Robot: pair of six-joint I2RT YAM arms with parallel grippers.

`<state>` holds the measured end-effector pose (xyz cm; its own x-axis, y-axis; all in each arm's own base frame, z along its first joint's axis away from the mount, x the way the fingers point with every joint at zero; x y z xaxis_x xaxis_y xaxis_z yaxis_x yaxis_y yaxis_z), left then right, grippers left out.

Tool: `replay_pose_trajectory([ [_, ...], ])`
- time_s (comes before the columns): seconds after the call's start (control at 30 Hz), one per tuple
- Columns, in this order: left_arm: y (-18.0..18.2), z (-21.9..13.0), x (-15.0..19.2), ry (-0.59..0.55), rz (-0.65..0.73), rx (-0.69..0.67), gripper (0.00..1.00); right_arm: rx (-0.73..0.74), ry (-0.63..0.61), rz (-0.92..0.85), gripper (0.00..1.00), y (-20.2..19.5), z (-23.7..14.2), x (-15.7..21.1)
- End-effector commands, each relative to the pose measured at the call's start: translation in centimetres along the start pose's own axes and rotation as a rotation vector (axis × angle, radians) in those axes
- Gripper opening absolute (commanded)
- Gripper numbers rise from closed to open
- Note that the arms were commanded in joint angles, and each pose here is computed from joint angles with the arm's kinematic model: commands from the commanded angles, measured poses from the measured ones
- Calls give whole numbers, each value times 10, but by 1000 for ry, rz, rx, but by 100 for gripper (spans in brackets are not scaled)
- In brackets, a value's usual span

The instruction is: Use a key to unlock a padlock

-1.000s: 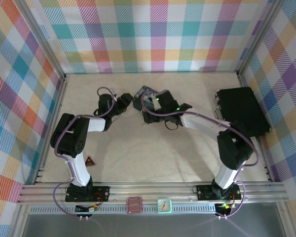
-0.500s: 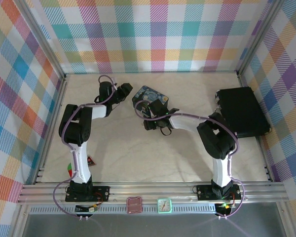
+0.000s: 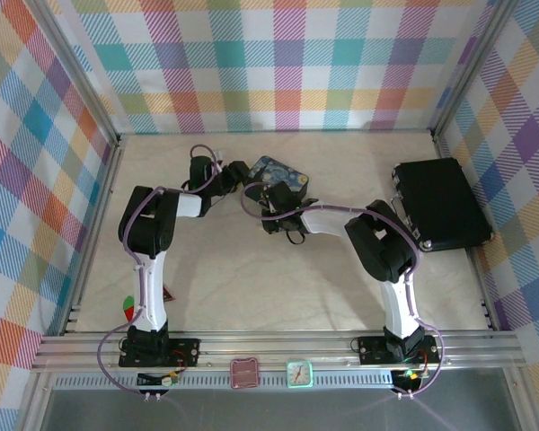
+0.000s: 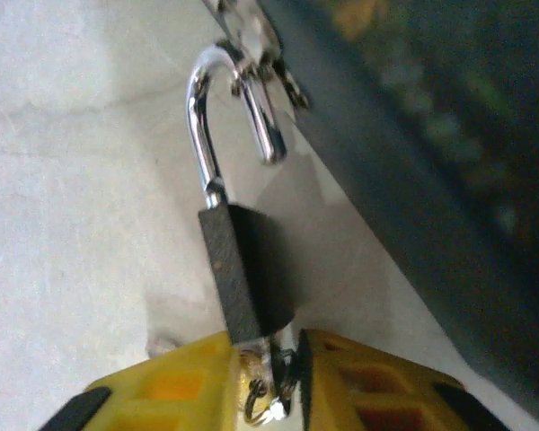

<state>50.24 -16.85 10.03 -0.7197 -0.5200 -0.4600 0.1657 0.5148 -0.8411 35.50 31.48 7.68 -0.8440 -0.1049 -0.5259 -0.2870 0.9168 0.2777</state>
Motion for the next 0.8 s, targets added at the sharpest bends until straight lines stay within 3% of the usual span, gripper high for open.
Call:
replay_pose_trajectory([
  [0.0, -11, 9, 22, 42, -6, 77, 45, -7, -81, -38, 19, 7, 5, -20],
  [0.2, -10, 4, 50, 38, -55, 105, 42, 18, -120, -78, 15, 9, 7, -31],
  [0.4, -14, 2, 51, 37, -65, 118, 40, 70, -136, -33, 12, 0, 3, -36],
  [0.77, -36, -43, 23, 30, -48, 140, 53, -82, -142, 83, 0, -11, -1, -31],
])
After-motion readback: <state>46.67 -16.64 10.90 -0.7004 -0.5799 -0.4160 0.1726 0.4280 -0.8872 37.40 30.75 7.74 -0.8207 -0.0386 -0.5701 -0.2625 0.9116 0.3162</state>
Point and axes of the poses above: each hand's point on the last joint's axis, 136 mm out from that joint toward the fingers, its own z axis out along the fingers, its own y axis along the line the jaws close on, x = y × z, the point moved 6 cm from there along -z, back along the fingers, and after that the axes turned 9 degrees about z, right-handed, at the moved point
